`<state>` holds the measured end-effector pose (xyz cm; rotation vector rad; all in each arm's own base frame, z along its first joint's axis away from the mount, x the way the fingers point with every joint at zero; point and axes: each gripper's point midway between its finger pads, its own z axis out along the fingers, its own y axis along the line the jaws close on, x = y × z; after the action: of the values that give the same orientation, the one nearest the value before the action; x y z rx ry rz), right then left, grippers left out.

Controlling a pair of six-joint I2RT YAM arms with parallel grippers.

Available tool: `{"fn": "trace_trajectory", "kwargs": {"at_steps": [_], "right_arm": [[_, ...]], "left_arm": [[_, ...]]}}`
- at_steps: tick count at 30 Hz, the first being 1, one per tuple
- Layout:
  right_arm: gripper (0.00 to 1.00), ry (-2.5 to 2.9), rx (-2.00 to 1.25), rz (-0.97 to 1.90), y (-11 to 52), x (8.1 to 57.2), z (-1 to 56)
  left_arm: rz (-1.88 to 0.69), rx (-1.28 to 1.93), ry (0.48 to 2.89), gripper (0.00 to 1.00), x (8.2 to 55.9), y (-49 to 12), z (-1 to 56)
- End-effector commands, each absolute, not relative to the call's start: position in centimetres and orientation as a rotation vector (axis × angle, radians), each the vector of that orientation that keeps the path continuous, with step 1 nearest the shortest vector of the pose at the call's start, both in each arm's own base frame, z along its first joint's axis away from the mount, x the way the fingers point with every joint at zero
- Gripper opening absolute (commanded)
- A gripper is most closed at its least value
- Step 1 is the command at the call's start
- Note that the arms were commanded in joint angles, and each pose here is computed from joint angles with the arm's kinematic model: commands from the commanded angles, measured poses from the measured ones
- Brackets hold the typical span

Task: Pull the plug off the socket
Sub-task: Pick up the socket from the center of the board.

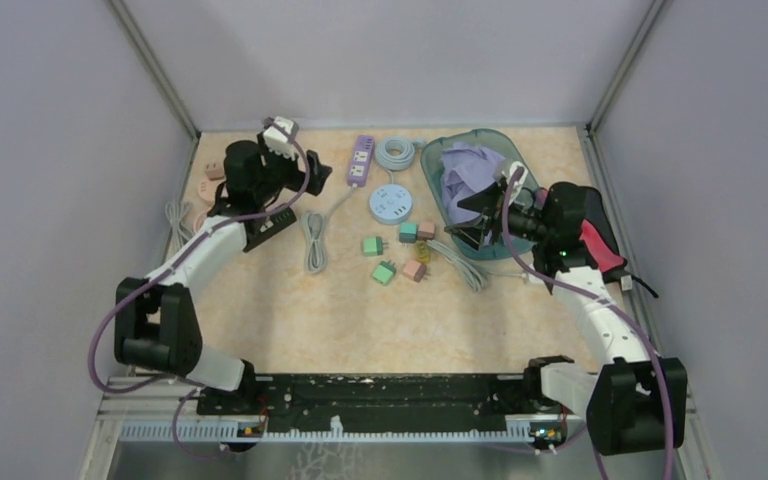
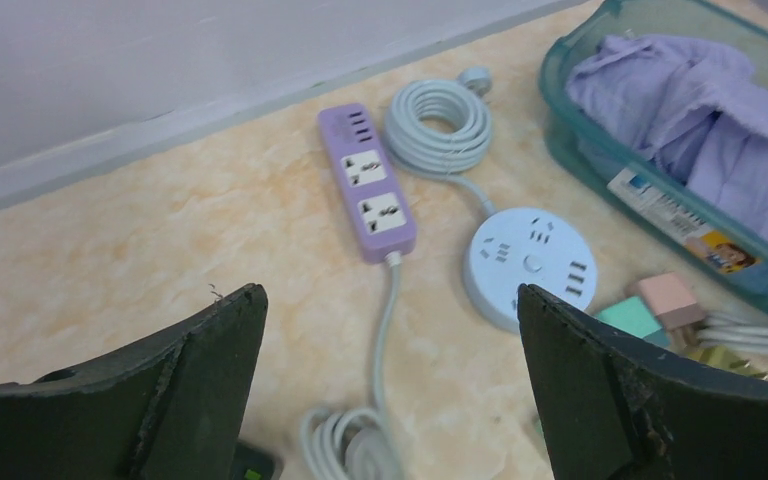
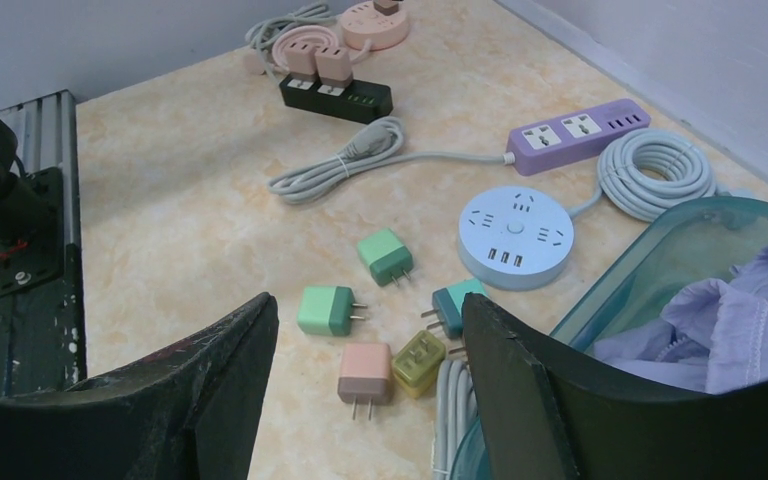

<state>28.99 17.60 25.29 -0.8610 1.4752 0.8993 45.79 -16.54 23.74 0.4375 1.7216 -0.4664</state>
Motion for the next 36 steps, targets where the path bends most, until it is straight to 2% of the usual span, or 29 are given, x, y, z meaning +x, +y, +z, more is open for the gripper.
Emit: {"fn": "trace_trajectory", "kwargs": {"at_steps": [1, 6, 10, 15, 19, 24, 32, 36], "right_arm": [[0.68, 1.403, -0.903, 0.927, 18.0, 28.6, 26.4], [0.68, 1.387, -0.974, 0.977, 19.1, 27.7, 25.5], [0.7, 1.38, -1.086, 0.969, 20.8, 26.8, 24.1], [0.7, 1.387, -1.17, 0.97, 22.3, 25.9, 23.0], [0.7, 1.384, -1.21, 0.977, 23.2, 25.3, 22.5], [0.7, 1.376, -1.243, 0.977, 24.0, 24.8, 22.1], [0.7, 1.375, -1.265, 0.988, 24.5, 24.3, 21.5], [0.7, 1.377, -1.274, 0.99, 24.7, 24.3, 21.3]], "left_arm": [[-0.214, 0.453, 1.704, 1.0, 43.8, -11.8, 24.0], [-0.024, 0.432, 1.71, 1.0, 42.3, -7.3, 23.6], [-0.031, 0.364, 1.753, 1.0, 42.2, -5.0, 22.1], [-0.246, 0.173, 1.977, 1.0, 43.2, -2.3, 18.5], [-0.382, 0.128, 2.038, 1.0, 43.1, -0.7, 17.6], [-0.238, 0.187, 2.077, 1.0, 43.1, 1.4, 16.6], [-0.095, 0.383, 2.175, 1.0, 42.6, 3.1, 11.6], [-0.134, 0.446, 2.163, 1.0, 42.8, 2.5, 11.5]]}}
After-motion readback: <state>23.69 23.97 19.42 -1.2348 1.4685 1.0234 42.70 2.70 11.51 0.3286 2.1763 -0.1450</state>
